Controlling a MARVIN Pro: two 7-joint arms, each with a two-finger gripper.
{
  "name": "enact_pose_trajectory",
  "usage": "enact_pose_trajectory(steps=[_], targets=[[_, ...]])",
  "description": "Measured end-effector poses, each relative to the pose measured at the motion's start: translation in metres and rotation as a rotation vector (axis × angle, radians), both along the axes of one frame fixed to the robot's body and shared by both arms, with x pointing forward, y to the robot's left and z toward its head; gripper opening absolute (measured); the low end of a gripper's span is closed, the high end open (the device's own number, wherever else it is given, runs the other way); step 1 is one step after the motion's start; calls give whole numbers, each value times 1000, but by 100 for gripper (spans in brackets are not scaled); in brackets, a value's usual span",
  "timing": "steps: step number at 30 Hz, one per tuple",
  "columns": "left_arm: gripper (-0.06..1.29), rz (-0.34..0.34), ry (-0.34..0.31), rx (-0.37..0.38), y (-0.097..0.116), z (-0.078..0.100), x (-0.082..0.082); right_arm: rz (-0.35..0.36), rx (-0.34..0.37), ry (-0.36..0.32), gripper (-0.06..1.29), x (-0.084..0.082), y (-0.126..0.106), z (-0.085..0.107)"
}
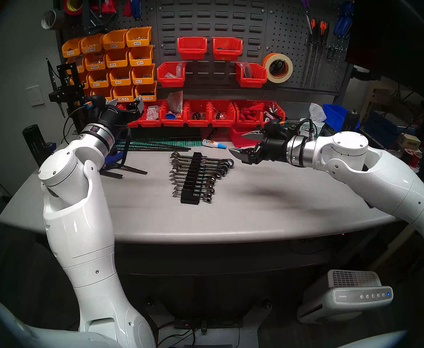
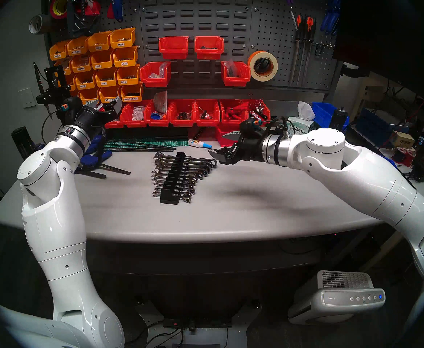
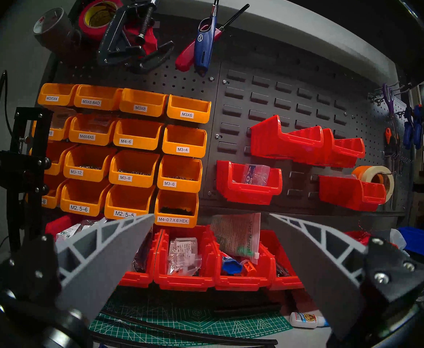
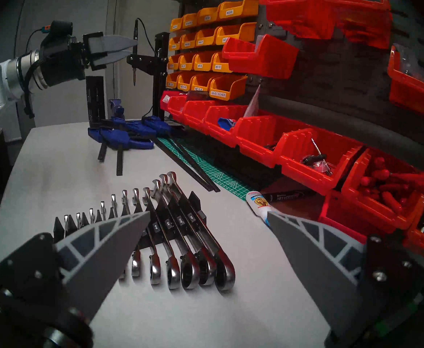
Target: Put the wrenches on the table into the correct slot in the case
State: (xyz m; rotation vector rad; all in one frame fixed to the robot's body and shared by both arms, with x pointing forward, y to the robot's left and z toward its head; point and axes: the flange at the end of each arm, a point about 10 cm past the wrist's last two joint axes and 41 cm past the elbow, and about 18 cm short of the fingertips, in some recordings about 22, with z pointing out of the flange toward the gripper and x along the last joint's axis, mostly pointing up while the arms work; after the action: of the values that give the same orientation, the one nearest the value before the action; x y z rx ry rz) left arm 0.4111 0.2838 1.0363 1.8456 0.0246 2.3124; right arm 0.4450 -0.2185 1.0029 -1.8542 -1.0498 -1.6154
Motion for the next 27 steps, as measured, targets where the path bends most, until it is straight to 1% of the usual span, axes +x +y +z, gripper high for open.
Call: enact_pose_trajectory(steps=[7, 8, 12, 14, 16, 19, 21, 24, 27], targets=[[123, -15, 13, 1, -4, -6, -2, -71, 87, -44, 121, -1, 0, -8], [123, -17, 14, 3, -4, -7, -3, -83, 109, -51, 121, -1, 1, -9], [123, -23, 16, 9, -4, -8, -5, -109, 158, -66, 121, -4, 3, -13], [123, -26, 17, 15, -4, -8, -6, -131, 198, -81, 121, -6, 4, -15], [123, -28, 17, 17, -4, -8, -6, -138, 211, -87, 121, -7, 5, -16], [123, -32, 18, 23, -4, -9, -8, -165, 262, -113, 121, -10, 5, -18], [123, -33, 18, 25, -4, -9, -8, -173, 277, -121, 121, -11, 5, -19], [123, -36, 19, 30, -4, -9, -9, -194, 316, -157, 121, -13, 5, -20], [123, -38, 19, 33, -4, -9, -9, -204, 336, -181, 121, -15, 5, -21]])
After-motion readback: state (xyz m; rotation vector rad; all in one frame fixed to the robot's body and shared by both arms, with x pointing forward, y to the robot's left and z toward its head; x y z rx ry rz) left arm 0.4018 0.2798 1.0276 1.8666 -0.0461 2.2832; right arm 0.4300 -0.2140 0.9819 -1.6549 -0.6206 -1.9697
